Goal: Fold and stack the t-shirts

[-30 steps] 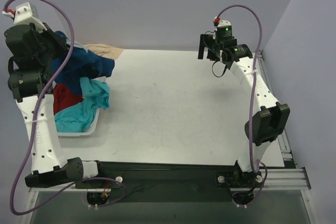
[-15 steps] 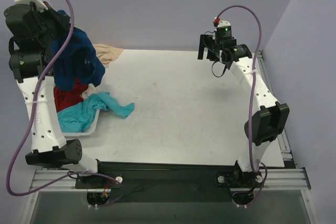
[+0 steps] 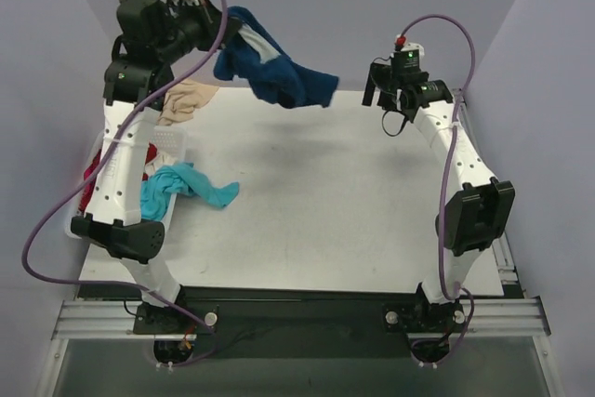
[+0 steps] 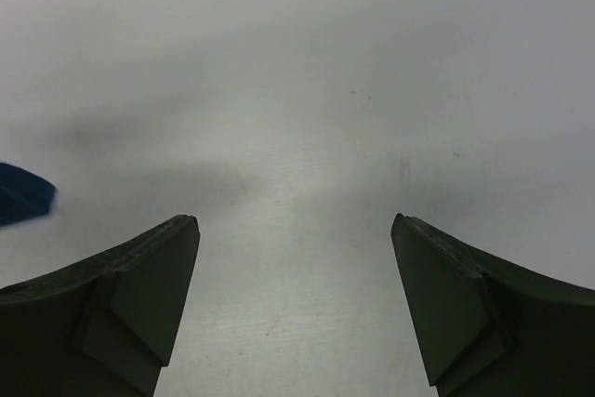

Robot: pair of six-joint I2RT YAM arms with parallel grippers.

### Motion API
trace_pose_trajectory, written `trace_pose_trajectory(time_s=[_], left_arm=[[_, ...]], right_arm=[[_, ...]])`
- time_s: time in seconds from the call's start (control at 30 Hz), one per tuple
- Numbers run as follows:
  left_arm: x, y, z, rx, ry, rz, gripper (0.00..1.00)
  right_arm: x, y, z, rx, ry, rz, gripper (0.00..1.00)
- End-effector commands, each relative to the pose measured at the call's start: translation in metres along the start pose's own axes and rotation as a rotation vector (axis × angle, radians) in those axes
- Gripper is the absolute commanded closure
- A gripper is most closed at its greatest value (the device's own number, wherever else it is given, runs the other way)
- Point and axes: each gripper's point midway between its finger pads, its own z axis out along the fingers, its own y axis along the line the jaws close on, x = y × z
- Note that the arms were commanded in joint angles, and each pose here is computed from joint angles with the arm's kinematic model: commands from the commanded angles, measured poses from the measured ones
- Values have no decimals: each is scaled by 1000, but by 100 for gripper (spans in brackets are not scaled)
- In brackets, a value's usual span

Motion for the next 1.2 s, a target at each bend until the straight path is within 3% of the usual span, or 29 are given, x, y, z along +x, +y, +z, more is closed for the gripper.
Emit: trace_pose_trajectory(time_s=[0.0,0.1,0.13,0.2,0.27,0.4,0.63,0.77,0.83,0.87,1.07,1.17], left_arm=[[22,-35,23,135,16,30,100],[113,-30,56,156,204,-56,100],[164,-21,67,144,305,-95,100],[226,-21,72,149,435,-122,100],[306,5,66,71,606,-155,100],[383,48,39,-93,761,-179,100],[394,111,4,-422,790,-143,100],[388,122,-4,-490,793,-126,40],[382,126,-12,-526,792,-101,28],[377,128,-15,-544,788,-86,14],[357,143,-53,-672,817,18,13],[365,155,-81,-770,882,55,24]], right_arm=[[-8,-40,-16,110,-39,139,12],[-6,-63,-20,135,-37,229,12],[-7,-66,-21,137,-39,255,12],[-6,-69,-24,138,-40,262,12],[0,-69,-24,135,-26,249,12],[17,-56,-23,64,30,197,13],[61,-26,-17,9,137,71,13],[75,-10,-13,-21,173,59,13],[79,-4,-9,-30,190,55,13],[81,-2,-9,-34,195,52,13],[92,16,-3,-75,231,39,14],[96,18,0,-82,244,39,15]])
